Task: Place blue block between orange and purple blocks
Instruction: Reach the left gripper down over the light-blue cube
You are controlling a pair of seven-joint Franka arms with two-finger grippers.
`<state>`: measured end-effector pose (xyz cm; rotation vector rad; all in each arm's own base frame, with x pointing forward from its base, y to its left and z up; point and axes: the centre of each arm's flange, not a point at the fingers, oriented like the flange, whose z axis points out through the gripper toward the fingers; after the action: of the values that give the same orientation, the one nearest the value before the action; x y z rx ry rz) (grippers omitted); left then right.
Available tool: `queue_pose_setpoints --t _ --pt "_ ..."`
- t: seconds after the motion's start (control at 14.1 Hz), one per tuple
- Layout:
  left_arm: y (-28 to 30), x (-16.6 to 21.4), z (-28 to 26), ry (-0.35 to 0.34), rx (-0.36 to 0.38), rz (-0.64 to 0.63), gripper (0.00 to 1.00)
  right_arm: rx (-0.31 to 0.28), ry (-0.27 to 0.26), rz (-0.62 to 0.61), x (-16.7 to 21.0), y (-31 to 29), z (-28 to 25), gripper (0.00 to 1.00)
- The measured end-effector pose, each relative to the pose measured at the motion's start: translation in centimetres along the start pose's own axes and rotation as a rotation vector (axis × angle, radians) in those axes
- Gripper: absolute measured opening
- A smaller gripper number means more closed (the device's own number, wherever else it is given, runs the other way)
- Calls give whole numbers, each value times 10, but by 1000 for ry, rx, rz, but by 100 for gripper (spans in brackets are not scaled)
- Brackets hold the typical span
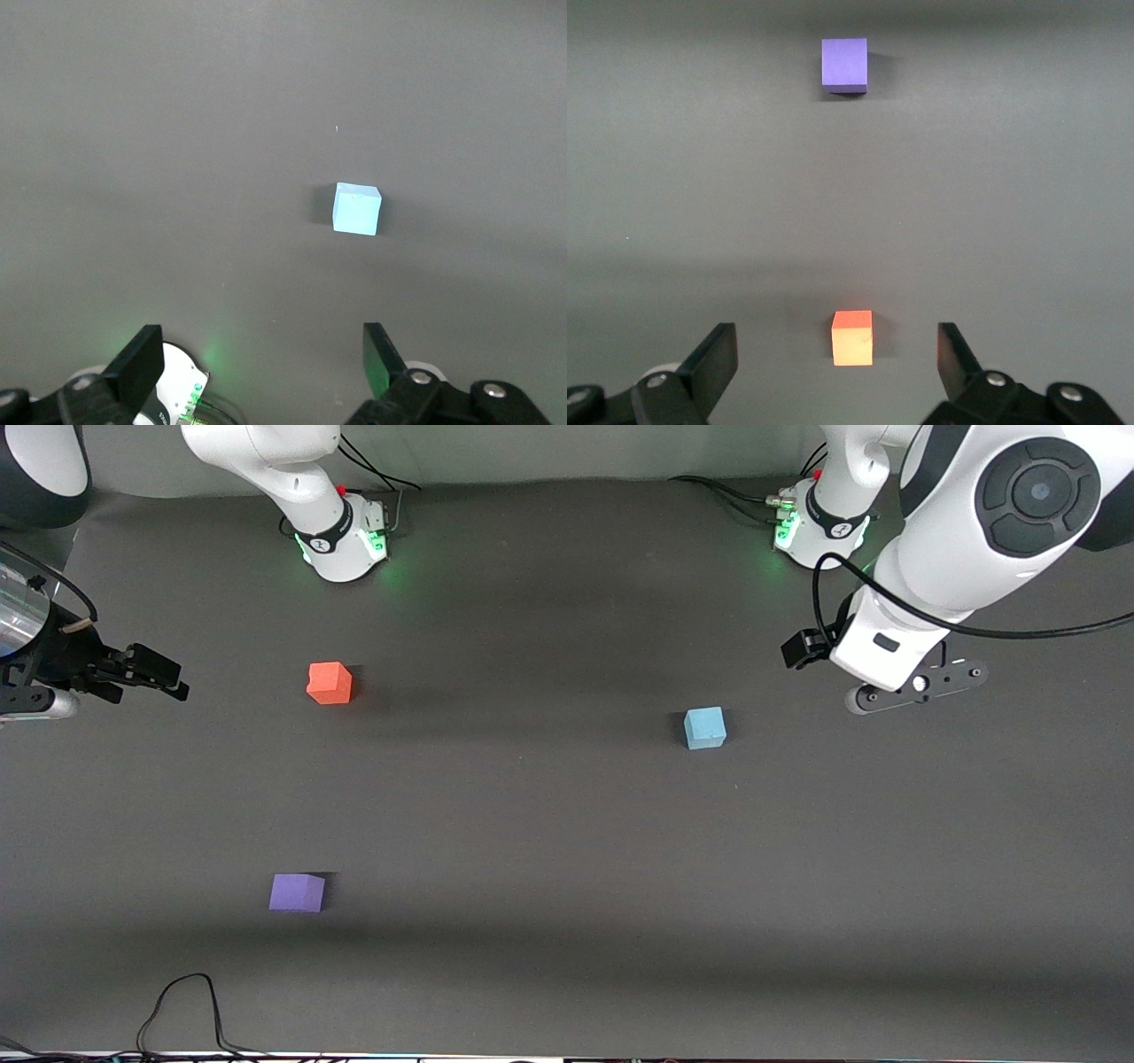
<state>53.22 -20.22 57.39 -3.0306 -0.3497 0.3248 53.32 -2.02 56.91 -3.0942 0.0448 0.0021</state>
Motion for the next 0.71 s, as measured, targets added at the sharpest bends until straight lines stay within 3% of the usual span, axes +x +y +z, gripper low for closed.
queue_pose_setpoints --t 0.42,0.71 --pt "13 -6 22 -38 18 24 100 0 1 0 0 0 0 100" --pt "36 3 82 -29 -13 41 100 0 5 0 2 0 4 100"
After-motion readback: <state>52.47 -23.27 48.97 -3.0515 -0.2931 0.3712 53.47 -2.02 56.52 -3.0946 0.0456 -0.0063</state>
